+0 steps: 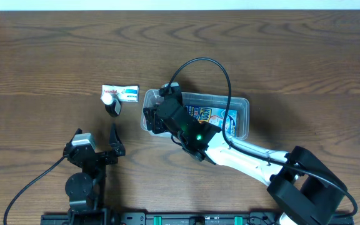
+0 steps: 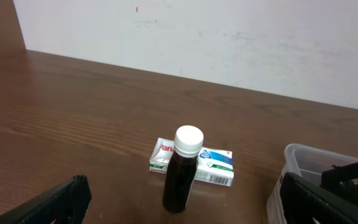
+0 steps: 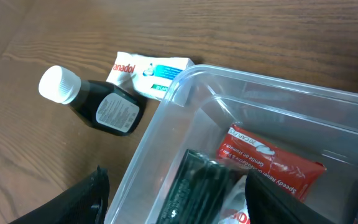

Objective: Pack container
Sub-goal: 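Carry the Zam-Buk tin over the container's left end with right gripper, then lower the tin into the container beside the red box and release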

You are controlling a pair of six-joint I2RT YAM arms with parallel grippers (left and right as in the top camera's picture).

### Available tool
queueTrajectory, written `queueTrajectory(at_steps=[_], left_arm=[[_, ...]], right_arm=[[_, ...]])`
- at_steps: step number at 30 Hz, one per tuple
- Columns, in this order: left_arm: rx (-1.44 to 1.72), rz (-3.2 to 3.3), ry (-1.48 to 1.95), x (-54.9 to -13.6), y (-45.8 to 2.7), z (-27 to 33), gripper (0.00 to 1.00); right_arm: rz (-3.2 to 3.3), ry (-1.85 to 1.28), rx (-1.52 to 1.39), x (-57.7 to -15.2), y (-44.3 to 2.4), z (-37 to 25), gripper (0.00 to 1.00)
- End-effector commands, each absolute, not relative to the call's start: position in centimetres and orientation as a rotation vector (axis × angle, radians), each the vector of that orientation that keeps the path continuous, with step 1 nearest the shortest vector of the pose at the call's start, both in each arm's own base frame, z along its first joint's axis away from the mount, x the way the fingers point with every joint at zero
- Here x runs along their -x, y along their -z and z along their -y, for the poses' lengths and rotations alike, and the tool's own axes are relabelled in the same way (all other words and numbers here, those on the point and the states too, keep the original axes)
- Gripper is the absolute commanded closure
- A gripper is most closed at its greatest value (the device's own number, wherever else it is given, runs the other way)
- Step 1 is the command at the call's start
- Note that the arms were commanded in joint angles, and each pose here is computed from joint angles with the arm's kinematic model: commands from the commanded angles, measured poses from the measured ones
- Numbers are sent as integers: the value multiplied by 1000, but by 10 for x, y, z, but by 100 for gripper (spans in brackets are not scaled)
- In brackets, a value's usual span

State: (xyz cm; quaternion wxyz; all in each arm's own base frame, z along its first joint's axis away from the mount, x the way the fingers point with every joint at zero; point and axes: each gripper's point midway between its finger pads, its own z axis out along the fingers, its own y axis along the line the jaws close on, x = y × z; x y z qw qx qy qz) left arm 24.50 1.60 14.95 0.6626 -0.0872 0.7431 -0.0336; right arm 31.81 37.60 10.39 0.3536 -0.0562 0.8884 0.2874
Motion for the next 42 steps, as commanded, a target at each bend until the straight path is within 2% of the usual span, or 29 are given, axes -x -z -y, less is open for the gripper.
queueTrajectory(at_steps=[1,11,20,27,29,33,42], left_arm=[[212,-1731,60,-244,-133,-19,2],[212,-1731,60,-244,-133,-19,2],[212,-1731,60,-244,-133,-19,2],[212,-1731,60,-244,-133,-19,2],[212,-1731,60,-244,-133,-19,2],[212,-1731,60,-244,-133,-19,2],[212,-1731,60,-244,-133,-19,2]], right_arm=[[-2291,-749,139,-318,-107,-380,33],[-2340,-697,160,-313,-95,-373,34],[-2396,-640,160,-310,-83,-361,42],[-2391,-607,164,-315,-83,-356,43],[-2383,-593,152,-318,-83,-353,41],[-2355,-589,167,-323,-87,-353,32],[-2317,-578,195,-333,-95,-352,30]])
